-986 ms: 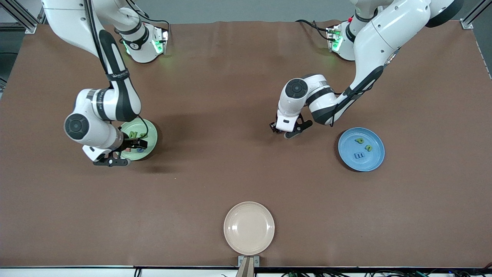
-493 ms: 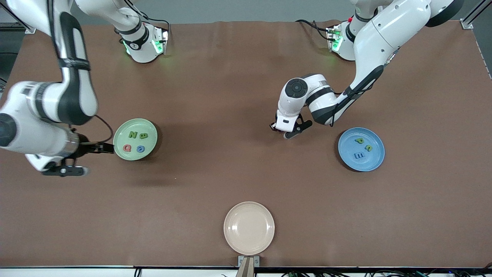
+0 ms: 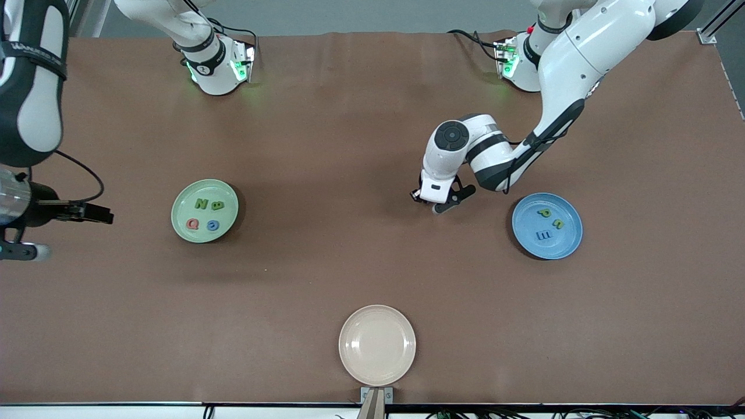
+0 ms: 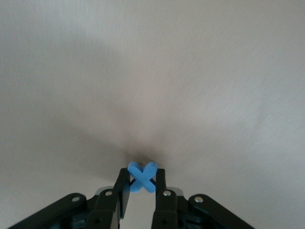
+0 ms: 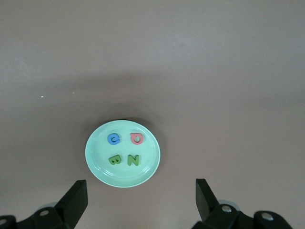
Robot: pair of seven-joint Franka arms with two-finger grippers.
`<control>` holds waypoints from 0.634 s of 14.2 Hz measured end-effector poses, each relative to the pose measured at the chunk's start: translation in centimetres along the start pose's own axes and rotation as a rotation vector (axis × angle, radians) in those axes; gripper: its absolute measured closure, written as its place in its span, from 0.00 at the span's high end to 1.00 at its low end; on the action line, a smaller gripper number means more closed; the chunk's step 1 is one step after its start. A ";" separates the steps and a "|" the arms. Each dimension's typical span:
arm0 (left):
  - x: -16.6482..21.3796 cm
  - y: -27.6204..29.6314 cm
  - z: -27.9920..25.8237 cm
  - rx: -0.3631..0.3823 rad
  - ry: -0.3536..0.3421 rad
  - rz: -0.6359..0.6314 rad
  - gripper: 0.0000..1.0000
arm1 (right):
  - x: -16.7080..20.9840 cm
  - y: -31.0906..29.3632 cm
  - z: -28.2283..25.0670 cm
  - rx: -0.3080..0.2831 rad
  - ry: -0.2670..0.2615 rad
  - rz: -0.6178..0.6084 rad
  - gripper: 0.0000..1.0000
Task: Sort upper and lower case letters into plates
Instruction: 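Place the blue x on the blue plate with the left gripper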
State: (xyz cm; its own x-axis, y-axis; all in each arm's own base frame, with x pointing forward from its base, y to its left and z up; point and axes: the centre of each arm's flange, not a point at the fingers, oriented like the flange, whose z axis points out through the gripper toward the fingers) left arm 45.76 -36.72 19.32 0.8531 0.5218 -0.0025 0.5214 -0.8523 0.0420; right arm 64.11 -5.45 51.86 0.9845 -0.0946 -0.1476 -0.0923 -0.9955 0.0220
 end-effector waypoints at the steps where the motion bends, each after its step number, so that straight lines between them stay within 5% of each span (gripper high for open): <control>1: 1.4 0.1 -1.3 -0.001 0.029 0.002 0.26 | -0.1 0.8 -0.5 0.002 -0.003 0.011 1.00; 4: 6.2 -0.8 -5.9 0.025 0.101 0.061 0.26 | -0.3 1.8 -2.1 0.012 0.020 0.024 1.00; 9: 16.9 -8.1 -10.3 0.039 0.096 0.216 0.26 | -1.0 -1.0 -2.6 0.021 -0.026 -0.022 1.00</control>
State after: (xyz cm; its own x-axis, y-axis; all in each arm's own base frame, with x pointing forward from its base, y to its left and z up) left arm 55.77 -20.57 29.25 0.9400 0.3271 0.0974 0.3293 -0.9442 -0.0072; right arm 63.61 -4.31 54.53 0.9822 -0.0722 -0.1732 -0.0737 -0.9973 -0.0022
